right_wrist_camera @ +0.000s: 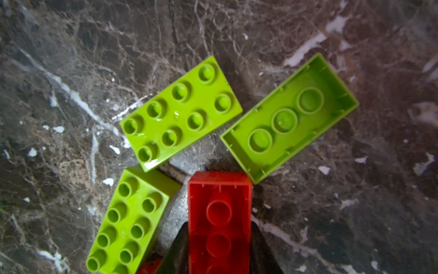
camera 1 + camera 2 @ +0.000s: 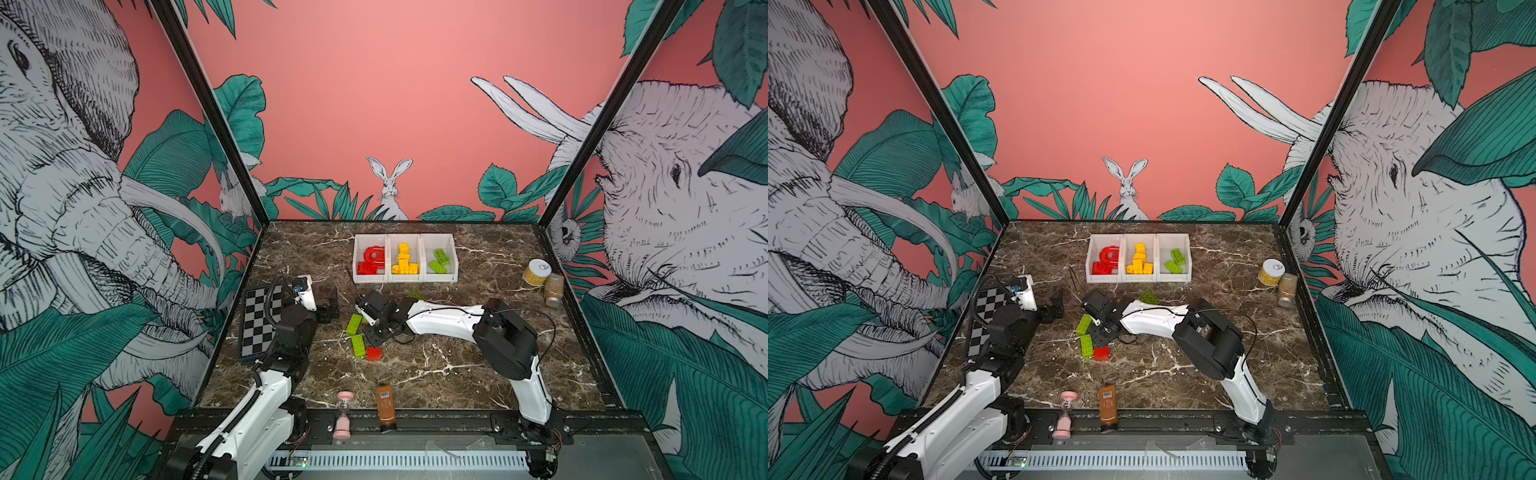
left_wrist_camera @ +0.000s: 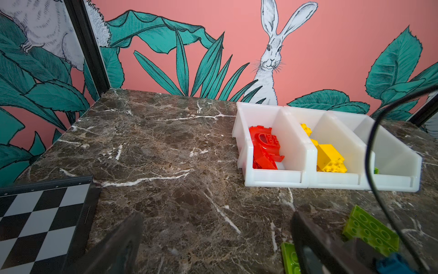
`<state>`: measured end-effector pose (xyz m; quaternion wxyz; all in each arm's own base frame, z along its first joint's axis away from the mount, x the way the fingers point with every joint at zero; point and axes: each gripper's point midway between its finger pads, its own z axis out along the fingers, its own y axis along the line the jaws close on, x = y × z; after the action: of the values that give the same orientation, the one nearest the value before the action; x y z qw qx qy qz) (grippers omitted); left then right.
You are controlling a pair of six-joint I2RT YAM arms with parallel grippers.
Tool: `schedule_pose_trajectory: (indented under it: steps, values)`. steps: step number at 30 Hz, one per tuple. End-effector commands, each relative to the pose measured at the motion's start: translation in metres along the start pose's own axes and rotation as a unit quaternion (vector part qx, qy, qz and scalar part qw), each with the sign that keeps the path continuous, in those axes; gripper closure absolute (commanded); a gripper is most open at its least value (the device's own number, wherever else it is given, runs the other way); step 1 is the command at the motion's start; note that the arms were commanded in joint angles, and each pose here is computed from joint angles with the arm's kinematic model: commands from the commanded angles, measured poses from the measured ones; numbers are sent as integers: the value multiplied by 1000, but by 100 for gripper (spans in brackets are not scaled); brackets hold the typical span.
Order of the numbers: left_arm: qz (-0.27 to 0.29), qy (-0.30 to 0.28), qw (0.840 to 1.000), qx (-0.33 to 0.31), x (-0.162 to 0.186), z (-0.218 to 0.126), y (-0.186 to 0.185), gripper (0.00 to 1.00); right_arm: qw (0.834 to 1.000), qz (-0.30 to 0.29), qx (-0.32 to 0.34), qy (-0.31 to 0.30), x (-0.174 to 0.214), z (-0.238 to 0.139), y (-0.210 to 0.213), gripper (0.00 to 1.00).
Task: Sort the legos into containers by color
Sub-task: 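Carry the red brick to the farthest compartment and release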
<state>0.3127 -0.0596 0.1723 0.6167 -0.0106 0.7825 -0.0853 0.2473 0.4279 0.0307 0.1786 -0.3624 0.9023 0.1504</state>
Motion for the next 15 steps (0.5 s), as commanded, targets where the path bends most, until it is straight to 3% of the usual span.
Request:
schedule_pose_trajectory:
  steps: [1,15]
  values:
    - [-1,3,1000,0,4,2,0,2,999,10,5,-36,-14,-20,-6,76]
    - [-4,1,1000,2,3,1,-1,2,992,36,17,-121,-72,-71,-55,79]
